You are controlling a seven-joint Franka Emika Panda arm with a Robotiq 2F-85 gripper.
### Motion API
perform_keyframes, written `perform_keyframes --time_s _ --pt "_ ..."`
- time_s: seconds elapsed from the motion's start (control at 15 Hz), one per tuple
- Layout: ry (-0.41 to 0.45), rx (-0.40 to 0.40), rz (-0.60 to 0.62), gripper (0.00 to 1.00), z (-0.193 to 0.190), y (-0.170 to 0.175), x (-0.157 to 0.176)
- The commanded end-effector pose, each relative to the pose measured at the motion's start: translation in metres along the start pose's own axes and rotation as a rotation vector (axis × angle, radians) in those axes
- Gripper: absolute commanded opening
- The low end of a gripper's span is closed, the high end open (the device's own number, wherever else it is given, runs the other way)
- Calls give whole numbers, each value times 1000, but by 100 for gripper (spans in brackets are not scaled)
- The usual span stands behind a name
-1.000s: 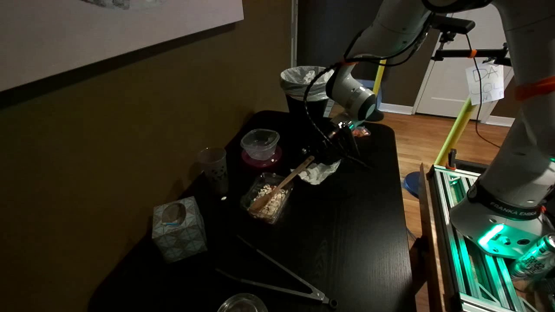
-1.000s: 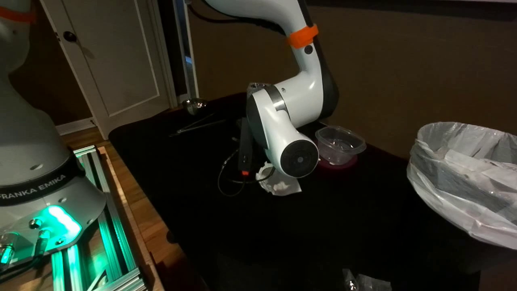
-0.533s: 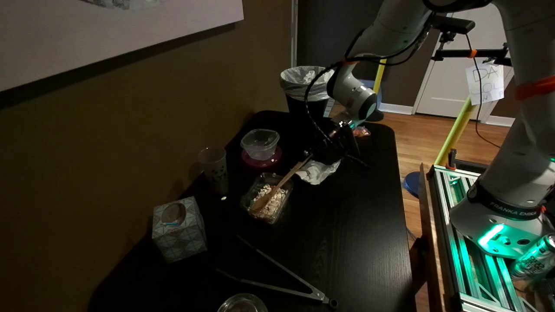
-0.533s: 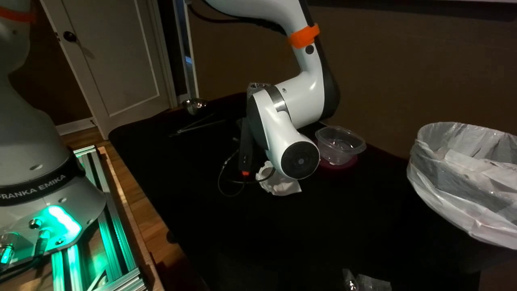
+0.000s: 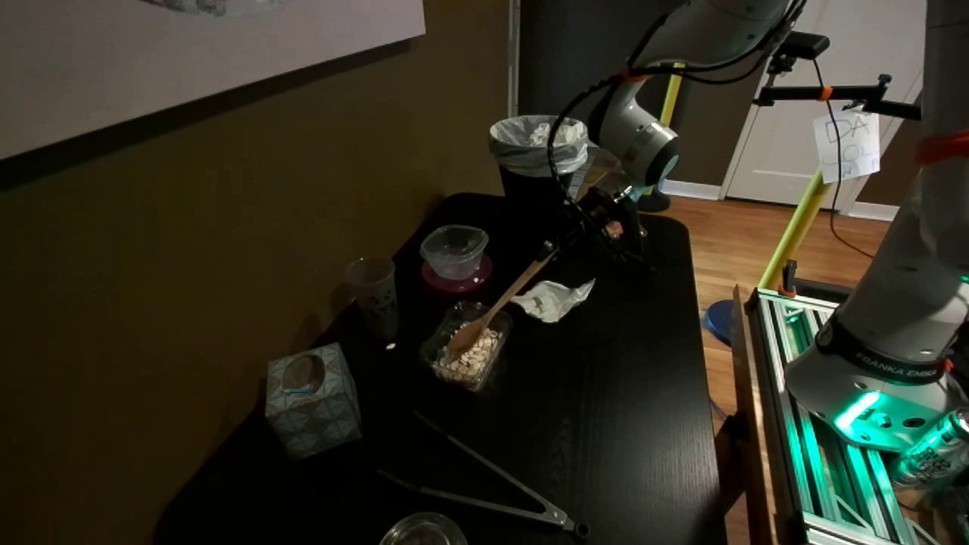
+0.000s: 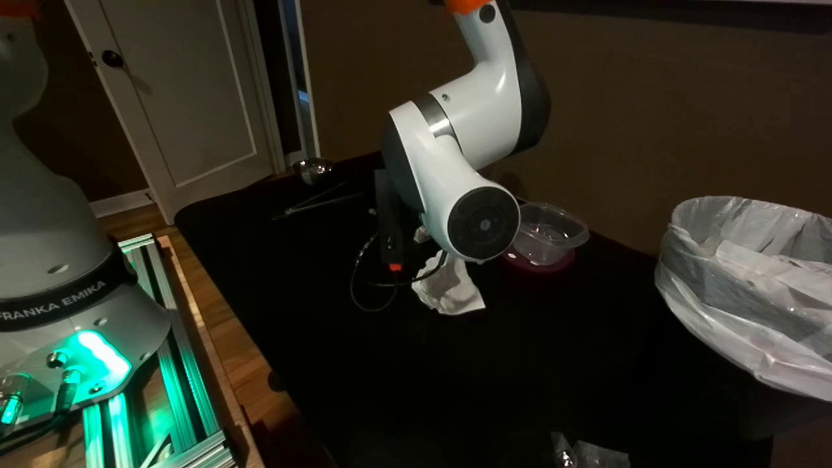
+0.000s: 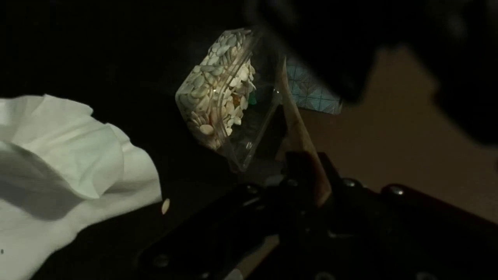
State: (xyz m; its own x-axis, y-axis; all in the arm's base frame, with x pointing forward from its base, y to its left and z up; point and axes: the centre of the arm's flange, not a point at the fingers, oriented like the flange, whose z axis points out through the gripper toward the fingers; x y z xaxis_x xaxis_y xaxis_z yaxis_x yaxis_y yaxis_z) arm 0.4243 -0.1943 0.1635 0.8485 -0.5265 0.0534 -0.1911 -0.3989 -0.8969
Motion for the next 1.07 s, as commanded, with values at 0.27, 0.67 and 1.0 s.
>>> perform_keyframes --time_s 0.27,0.67,1.0 --pt "105 -94 -288 3 -49 -42 -30" --pt "182 -183 -445 3 -56 -49 -45" --pt "231 -239 -512 3 -59 -52 -52"
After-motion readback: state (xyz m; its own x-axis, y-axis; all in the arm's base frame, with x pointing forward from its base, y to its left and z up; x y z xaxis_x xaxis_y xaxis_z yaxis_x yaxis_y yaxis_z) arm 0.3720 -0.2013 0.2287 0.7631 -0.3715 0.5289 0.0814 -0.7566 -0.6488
